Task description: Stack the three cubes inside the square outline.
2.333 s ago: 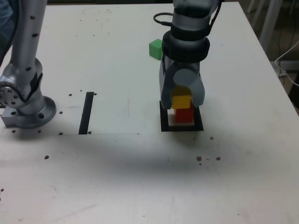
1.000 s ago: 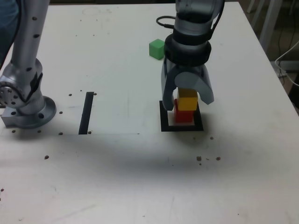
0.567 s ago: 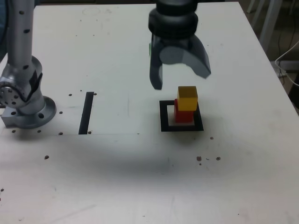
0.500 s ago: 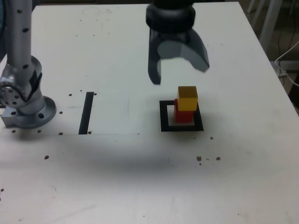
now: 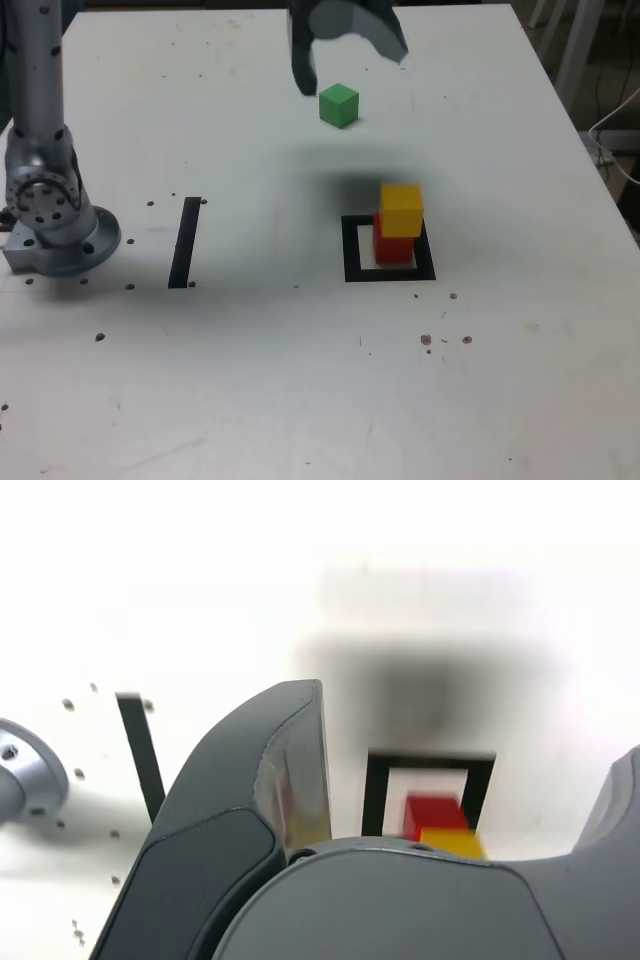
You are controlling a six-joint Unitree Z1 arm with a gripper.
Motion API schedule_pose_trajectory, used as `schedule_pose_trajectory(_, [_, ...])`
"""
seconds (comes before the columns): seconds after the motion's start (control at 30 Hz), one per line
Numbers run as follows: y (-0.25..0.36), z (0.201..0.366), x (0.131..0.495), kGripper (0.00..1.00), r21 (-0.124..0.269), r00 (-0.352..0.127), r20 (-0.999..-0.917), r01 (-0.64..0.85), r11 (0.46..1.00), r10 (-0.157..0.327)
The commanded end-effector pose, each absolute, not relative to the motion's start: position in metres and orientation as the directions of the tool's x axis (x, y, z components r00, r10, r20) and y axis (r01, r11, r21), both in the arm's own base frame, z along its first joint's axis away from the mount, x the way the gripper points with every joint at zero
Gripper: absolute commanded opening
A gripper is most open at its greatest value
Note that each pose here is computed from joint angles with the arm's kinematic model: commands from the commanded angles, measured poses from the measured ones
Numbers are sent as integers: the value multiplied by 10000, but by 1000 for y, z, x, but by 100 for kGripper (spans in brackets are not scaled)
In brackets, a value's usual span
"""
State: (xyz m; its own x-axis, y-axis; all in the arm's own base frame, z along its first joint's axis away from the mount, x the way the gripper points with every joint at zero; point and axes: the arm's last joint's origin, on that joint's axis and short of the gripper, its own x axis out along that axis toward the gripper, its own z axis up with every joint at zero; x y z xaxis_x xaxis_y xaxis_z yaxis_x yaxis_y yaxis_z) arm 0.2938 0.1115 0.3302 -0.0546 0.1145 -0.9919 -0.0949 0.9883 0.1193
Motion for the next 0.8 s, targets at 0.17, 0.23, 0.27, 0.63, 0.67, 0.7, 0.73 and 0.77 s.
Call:
schedule_pose_trajectory(0.17, [155,326,282,100,1331,-789,-9895,-1769,9752,1207])
schedule_pose_trajectory(0.23, [167,324,279,99,1325,-880,-9892,-1970,9714,1171])
schedule_pose_trajectory(0.27, [172,322,278,99,1331,-933,-9889,-2038,9699,1161])
schedule_pose_trajectory(0.63, [221,298,281,99,1709,-1148,-9806,-1037,9798,1589])
schedule_pose_trajectory(0.67, [224,295,284,99,1748,-1053,-9803,-669,9823,1673])
schedule_pose_trajectory(0.7, [227,293,287,100,1793,-944,-9798,-255,9835,1762])
schedule_pose_trajectory(0.73, [229,291,290,100,1844,-837,-9791,173,9827,1852])
schedule_pose_trajectory(0.77, [231,290,292,100,1904,-732,-9782,602,9799,1945])
